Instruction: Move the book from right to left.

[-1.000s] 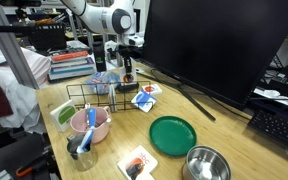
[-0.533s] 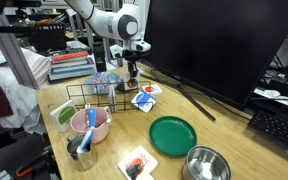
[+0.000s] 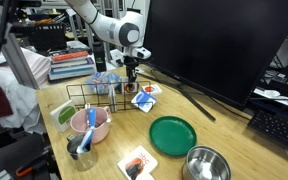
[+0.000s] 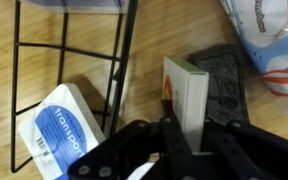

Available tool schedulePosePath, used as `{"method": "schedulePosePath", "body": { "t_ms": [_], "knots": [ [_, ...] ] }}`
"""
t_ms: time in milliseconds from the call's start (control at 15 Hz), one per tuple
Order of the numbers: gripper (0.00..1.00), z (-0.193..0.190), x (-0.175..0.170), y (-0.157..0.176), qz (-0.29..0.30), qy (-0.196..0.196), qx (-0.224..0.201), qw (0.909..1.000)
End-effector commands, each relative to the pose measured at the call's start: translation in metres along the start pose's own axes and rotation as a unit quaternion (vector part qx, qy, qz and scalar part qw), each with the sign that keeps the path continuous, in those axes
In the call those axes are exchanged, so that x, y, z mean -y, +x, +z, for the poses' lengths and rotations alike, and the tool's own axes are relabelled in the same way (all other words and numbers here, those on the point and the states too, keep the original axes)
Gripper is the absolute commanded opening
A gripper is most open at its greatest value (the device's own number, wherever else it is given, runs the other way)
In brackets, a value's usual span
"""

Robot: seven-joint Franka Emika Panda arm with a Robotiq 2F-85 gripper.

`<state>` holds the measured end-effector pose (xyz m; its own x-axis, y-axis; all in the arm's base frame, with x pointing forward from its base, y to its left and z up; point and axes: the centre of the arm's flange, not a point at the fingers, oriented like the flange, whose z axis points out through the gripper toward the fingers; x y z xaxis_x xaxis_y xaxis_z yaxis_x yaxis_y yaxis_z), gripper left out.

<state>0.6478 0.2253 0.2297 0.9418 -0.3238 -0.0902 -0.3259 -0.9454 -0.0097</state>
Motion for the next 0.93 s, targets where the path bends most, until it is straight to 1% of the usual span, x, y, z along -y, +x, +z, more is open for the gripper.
{"method": "schedulePosePath", "body": {
  "t_ms": [0,333,400,467,600,867],
  "knots": [
    [0.04,0.006,-0.002,-0.001,-0.008,0.007,0.012,0.9999],
    [0.04,0.003,-0.003,-0.003,-0.020,0.010,0.009,0.9997],
    [0.16,0.002,-0.004,-0.003,-0.023,0.010,0.008,0.9997],
    [0.40,0.001,-0.004,-0.004,-0.027,0.010,0.007,0.9996],
    [0.42,0.000,-0.005,-0.006,-0.032,0.010,0.006,0.9994],
    [0.69,-0.010,-0.006,-0.007,-0.036,0.015,0.001,0.9992]
  ]
}}
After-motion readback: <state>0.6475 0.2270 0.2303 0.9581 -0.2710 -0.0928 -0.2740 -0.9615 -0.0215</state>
